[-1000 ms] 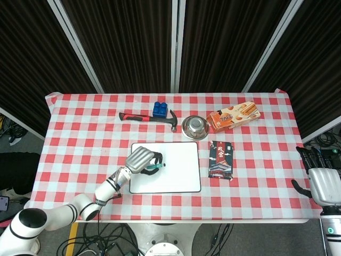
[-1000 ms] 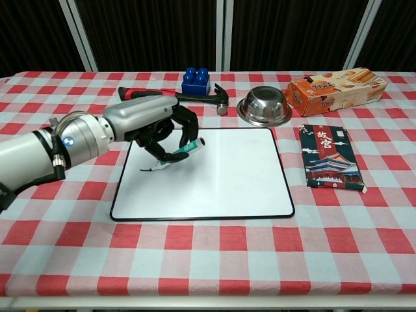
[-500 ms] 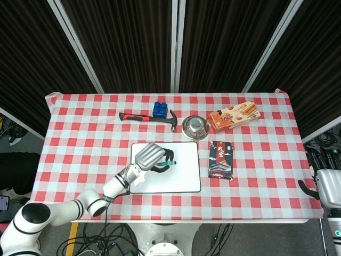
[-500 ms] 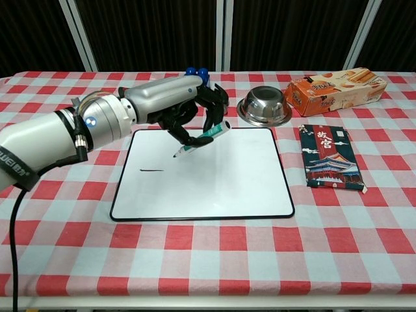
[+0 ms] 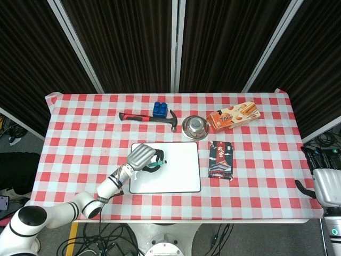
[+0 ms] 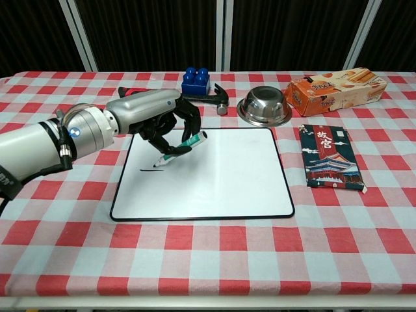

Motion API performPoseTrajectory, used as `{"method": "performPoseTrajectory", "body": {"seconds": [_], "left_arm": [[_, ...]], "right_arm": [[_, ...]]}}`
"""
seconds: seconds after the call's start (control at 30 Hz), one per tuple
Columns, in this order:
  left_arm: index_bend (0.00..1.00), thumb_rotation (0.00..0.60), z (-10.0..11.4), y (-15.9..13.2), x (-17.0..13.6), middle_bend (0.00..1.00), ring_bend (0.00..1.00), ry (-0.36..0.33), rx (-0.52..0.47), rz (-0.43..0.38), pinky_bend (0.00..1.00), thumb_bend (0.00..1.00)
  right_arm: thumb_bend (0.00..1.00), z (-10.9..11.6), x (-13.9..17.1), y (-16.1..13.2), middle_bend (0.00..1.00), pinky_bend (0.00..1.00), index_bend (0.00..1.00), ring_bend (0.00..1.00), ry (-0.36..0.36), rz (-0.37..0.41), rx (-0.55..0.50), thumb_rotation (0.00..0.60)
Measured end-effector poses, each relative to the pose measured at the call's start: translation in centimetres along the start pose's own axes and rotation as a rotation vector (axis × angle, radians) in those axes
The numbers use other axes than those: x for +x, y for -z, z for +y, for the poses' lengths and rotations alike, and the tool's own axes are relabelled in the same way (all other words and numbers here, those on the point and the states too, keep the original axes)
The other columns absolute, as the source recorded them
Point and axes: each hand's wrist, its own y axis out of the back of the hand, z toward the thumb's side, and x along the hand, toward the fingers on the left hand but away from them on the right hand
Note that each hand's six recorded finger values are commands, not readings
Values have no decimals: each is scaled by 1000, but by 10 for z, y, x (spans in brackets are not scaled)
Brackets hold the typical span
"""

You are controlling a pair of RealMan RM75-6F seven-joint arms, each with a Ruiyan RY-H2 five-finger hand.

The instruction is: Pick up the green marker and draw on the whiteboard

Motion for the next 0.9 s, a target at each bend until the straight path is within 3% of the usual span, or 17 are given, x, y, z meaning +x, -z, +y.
{"method": "performPoseTrajectory", "body": {"seconds": [0.47, 0.67, 0.9], "left_arm": [[541, 600, -12, -11, -30, 558, 781, 112, -30, -36, 890, 406], [540, 600, 6, -17, -30, 558, 781, 34, -48, -47, 886, 407], [540, 600, 5, -15, -12, 558, 781, 12, -27, -26, 883, 408]], "right_arm": [[155, 0, -1, 1, 118, 137, 50, 30, 3, 5, -4, 600], [155, 3, 1, 1, 119, 136, 50, 30, 10, 3, -1, 600], [155, 1, 0, 1, 119, 137, 49, 30, -1, -1, -1, 600]]}}
